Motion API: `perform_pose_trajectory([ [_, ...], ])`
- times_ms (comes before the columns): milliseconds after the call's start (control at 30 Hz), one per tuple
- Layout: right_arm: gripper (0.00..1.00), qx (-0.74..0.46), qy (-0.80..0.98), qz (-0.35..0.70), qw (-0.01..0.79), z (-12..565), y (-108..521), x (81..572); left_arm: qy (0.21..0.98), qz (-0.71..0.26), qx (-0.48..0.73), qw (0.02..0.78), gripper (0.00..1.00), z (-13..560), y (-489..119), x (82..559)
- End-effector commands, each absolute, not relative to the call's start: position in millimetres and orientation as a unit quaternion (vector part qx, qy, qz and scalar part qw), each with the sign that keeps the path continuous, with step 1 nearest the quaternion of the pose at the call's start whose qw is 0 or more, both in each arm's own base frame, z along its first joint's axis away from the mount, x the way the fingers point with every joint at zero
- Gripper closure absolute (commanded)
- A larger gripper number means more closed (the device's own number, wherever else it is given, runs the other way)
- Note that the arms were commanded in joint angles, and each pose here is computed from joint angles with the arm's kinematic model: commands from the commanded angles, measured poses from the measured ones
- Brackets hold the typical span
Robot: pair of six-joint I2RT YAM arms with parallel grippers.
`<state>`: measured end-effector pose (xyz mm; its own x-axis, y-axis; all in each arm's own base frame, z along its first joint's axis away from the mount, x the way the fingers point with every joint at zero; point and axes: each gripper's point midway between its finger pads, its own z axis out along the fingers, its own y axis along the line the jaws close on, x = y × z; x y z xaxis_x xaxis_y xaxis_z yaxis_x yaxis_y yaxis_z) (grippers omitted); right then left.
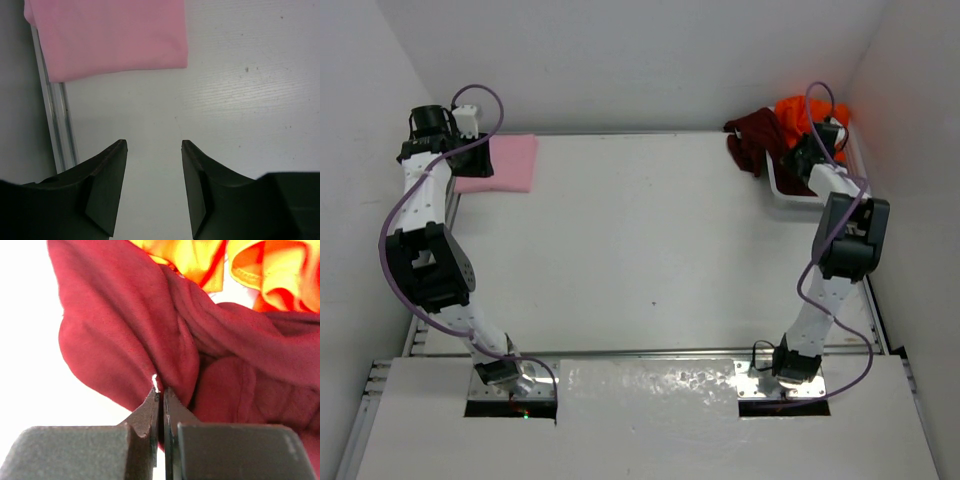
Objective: Fold and stack the t-shirts
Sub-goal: Grab crumpled tshirt from bin with the right arm
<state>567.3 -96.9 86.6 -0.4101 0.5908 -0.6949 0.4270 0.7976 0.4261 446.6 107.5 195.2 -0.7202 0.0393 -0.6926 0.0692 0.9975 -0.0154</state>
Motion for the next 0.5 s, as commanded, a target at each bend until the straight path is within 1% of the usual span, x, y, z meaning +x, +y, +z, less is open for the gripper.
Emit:
perform_pose_trajectory([
  [0,1.0,0.289,0.756,0.103,0.578,195,-103,574,0.913,-0.01,0.036,0.406,0.54,219,112,457],
  [233,1.0,0.268,0.705,0.109,0.648,268,-95,547,0.911,-0.018,0.036,0.41,0.54,221,109,458],
  [300,1.0,0.255,0.682,0.104,0.678,305,-95,537,0.91,-0.018,0.037,0.411,0.54,222,109,457],
  [333,1.0,0.241,0.664,0.1,0.701,336,-95,530,0.91,-0.017,0.038,0.413,0.54,224,109,457],
  [400,1.0,0.225,0.644,0.094,0.725,372,-94,522,0.909,-0.016,0.039,0.416,0.54,226,109,456],
  [467,1.0,0.2,0.617,0.084,0.756,421,-92,511,0.906,-0.018,0.04,0.42,0.54,230,107,456],
])
